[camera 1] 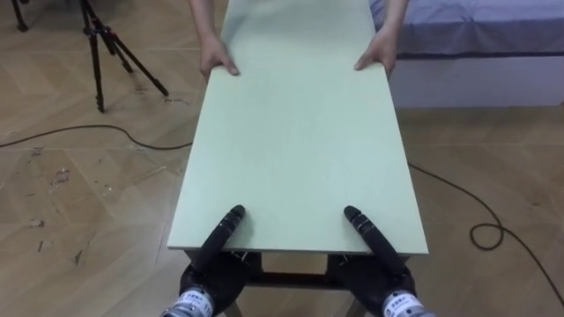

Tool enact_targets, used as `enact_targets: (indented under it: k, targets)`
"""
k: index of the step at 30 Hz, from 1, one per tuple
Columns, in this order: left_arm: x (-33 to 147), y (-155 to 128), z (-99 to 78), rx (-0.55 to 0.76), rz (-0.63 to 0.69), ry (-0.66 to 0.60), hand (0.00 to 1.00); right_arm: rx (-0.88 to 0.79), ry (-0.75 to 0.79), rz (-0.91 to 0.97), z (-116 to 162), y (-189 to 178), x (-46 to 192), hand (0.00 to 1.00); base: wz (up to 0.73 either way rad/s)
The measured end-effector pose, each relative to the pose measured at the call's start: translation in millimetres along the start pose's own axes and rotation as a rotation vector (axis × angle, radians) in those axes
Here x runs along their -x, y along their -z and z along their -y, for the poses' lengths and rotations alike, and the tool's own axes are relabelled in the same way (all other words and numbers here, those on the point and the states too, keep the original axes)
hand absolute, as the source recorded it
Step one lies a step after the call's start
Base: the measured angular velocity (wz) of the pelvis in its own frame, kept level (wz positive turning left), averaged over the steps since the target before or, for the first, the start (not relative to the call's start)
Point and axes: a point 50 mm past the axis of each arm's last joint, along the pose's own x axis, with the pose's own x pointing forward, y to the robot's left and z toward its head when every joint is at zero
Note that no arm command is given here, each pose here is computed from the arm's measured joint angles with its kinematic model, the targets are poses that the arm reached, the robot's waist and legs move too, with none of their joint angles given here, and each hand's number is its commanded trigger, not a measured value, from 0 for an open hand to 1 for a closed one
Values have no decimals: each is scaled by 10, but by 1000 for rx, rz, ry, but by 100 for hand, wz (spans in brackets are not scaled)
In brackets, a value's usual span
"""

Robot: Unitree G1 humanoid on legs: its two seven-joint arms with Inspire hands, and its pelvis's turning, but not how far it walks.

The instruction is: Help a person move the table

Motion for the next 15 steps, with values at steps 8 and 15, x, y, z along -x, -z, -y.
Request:
enact_targets:
  k: [8,15]
  targets:
    - [-11,-23,46,-12,21,42,100,8,-35,17,-54,-17,-11,100,0]
    - [-12,-43,93,-32,32,73,100,3,-48,27,-73,-25,-2,100,0]
